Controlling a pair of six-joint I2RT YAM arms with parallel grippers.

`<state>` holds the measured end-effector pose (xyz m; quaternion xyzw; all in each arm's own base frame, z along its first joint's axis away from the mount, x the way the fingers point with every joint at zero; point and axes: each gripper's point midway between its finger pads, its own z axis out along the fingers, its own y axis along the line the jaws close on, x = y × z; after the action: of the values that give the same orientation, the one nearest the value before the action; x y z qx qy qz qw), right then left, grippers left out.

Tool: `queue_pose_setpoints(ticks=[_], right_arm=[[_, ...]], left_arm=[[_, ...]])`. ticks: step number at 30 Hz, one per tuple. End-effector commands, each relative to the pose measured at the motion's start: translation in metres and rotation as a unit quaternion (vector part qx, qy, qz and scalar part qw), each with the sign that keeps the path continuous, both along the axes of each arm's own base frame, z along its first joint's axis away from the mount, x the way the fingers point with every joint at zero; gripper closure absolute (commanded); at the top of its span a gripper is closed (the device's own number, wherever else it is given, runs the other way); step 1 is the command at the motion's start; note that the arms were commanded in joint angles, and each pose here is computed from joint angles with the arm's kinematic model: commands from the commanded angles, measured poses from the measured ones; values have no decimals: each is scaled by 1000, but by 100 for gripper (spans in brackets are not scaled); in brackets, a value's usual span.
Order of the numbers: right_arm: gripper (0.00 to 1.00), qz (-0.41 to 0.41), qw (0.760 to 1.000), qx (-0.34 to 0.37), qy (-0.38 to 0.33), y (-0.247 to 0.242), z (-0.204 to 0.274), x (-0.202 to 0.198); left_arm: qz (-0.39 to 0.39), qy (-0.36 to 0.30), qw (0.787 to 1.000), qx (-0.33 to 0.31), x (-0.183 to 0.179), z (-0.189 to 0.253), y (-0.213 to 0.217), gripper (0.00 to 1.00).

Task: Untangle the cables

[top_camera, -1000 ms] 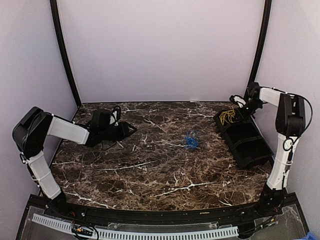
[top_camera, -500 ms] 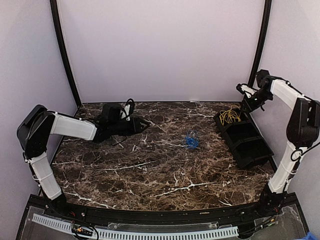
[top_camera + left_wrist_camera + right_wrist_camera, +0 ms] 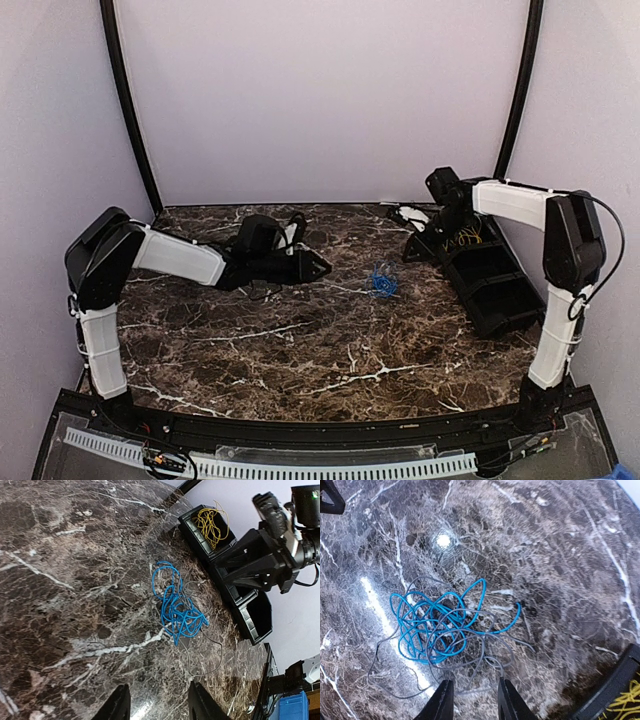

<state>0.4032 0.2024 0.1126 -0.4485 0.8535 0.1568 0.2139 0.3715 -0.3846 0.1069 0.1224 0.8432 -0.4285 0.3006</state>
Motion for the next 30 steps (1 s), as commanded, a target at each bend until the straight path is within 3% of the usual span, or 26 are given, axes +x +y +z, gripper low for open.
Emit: queue_pose_setpoints(ticks=[1, 9, 20, 26, 30], right_arm=[[67, 4, 1000, -6, -7, 14, -21, 15], [67, -3, 999, -45, -8, 7, -54, 27], [73, -9, 997, -73, -21, -1, -38, 33], [70, -13, 993, -105, -53, -16, -30, 34], [68, -9, 994, -104, -38, -12, -46, 38]], left_arm=[[-35, 12, 999, -20, -13, 2, -31, 57], [-54, 25, 998, -29, -19, -8, -58, 56], [-61, 35, 997, -26, -22, -7, -59, 58], [-60, 36, 997, -26, -22, -8, -58, 59], [-59, 33, 997, -27, -21, -7, -59, 59]])
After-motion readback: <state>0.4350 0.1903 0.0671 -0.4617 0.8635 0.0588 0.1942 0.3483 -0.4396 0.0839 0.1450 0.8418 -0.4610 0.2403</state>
